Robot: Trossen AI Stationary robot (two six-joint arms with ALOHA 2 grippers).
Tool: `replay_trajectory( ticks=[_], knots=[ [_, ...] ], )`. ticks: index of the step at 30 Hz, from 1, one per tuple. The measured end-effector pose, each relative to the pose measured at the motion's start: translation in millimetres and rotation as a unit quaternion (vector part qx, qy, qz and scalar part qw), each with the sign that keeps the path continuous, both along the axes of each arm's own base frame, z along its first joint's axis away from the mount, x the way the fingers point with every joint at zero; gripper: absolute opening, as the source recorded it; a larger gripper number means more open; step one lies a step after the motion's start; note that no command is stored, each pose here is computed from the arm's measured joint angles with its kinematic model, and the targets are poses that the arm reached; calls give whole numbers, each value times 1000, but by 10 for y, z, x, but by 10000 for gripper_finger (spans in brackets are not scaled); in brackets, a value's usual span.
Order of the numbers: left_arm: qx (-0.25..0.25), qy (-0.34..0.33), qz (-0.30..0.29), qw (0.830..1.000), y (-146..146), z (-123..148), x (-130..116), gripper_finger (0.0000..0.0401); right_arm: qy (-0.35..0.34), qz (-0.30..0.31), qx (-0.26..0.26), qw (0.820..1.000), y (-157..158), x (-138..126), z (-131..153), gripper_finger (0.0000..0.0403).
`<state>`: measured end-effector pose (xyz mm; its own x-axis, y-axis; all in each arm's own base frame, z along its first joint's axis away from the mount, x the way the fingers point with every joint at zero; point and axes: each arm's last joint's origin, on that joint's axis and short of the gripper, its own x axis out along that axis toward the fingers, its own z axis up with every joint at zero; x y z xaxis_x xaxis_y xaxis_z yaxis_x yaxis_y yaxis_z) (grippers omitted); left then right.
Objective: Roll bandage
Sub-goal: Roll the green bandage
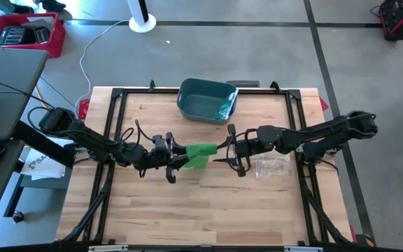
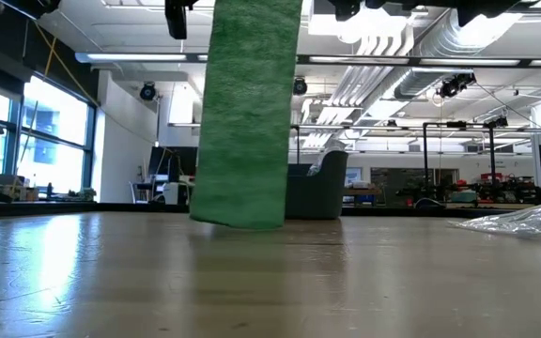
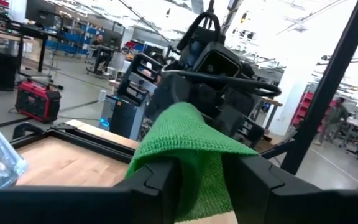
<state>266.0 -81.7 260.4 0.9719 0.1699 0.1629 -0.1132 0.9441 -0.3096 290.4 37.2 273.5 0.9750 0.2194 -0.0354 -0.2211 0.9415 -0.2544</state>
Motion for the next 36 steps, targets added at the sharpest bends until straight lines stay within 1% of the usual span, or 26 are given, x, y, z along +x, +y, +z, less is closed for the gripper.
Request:
replay_trajectory(
  ticks=[2, 4, 9, 10, 13, 15, 17, 20, 23, 25, 28, 31, 32, 34, 36],
  knots=[
    [0, 0, 0, 1000, 1, -1, 1, 105, -2, -1, -12, 1000, -1, 0, -1, 149],
    [-2, -1, -4, 1000, -2, -1, 1, 103, -1, -1, -16, 1000, -1, 0, -4, 122],
    [-3, -4, -8, 1000, -3, 6, 1, 102, -4, -2, -27, 1000, -2, 0, -4, 23],
    [-4, -6, -8, 1000, -3, 12, -2, 102, -3, -1, -32, 999, -2, 0, -7, 13],
    [-1, -5, -14, 1000, 6, 47, -31, 102, -2, -1, -35, 999, -2, 0, -11, 17],
    [14, 2, -21, 1000, 15, 84, -70, 102, -2, 7, -35, 999, 1, -1, -10, 14],
    [22, 15, -24, 999, 31, 120, -121, 102, -2, 17, -35, 999, 7, -2, -12, 7],
    [33, 45, -25, 998, 65, 158, -210, 102, 1, 33, -34, 999, 16, -5, -18, 7],
    [37, 61, -7, 997, 115, 212, -304, 102, 4, 45, -33, 998, 23, -7, -23, 5],
    [49, 63, 5, 997, 143, 260, -365, 102, 4, 50, -33, 998, 27, -8, -24, 4],
    [105, 78, 10, 991, 159, 293, -424, 102, -2, 68, -30, 997, 23, -31, 10, 4],
    [192, 98, -8, 976, 114, 263, -423, 102, -16, 74, -12, 997, -13, -95, 110, 4],
    [213, 102, -12, 972, 100, 246, -408, 103, -22, 73, -7, 997, -28, -120, 148, 4],
    [236, 111, -14, 965, 82, 207, -378, 110, -27, 70, 1, 997, -64, -162, 202, 4],
    [237, 116, -12, 965, 73, 167, -337, 121, -28, 73, 3, 997, -87, -199, 237, 4]
  ],
)
